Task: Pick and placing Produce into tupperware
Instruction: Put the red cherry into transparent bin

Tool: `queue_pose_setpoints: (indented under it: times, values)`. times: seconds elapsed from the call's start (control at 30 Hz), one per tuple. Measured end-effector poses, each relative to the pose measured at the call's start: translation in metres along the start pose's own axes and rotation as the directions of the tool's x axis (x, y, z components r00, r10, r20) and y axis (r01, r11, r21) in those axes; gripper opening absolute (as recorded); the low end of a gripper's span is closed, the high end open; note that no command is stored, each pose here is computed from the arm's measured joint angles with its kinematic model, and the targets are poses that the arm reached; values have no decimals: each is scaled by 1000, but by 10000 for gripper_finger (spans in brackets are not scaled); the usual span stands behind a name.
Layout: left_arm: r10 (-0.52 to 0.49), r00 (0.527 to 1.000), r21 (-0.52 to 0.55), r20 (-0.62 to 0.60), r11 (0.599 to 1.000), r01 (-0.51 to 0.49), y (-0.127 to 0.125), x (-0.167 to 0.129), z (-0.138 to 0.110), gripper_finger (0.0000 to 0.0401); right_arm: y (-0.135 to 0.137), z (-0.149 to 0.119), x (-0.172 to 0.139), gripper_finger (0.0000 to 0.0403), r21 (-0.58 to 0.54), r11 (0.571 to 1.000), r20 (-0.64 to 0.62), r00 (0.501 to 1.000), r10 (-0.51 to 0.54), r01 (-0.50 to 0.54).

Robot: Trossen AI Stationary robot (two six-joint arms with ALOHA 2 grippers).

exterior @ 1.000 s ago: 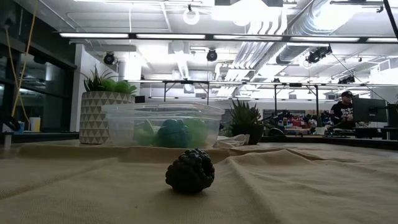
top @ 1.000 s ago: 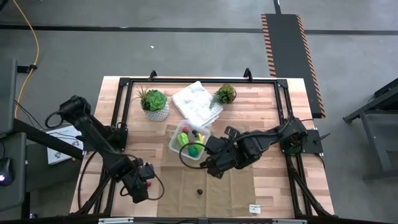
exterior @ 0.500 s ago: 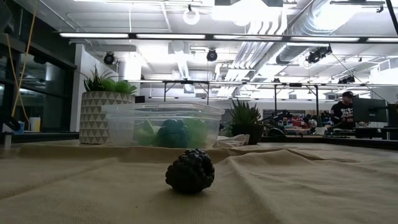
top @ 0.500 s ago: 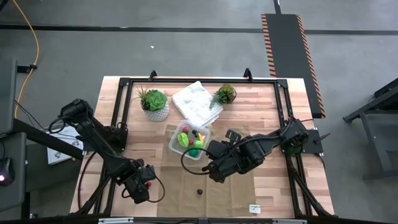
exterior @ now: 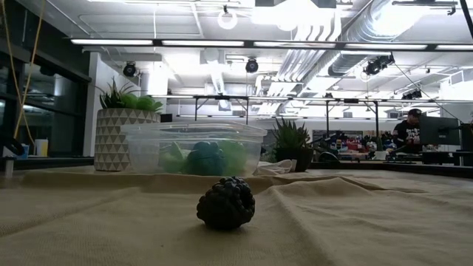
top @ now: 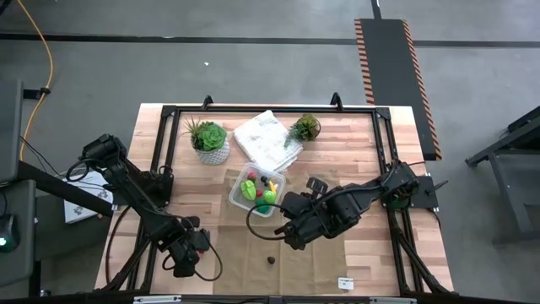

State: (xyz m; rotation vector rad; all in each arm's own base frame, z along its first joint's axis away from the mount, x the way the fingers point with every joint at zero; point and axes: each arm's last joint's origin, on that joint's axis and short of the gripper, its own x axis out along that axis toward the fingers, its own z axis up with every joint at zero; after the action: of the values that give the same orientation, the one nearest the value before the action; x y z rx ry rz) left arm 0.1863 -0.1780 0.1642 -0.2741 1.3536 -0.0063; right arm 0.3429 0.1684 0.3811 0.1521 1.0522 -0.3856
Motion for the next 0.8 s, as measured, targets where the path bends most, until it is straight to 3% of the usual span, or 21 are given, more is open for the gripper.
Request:
queue_pose_setpoints:
  times: [0.33, 0.8]
  values:
    - [68, 997, 15, 24, 998, -68, 4, 0, -1, 140, 0, 0, 0, 119, -4, 1000, 13, 1000, -13, 13]
    - [69, 996, 69, 62, 995, -74, 3, 0, 1, 140, -2, 2, 1, 119, -7, 1000, 26, 999, -27, 27]
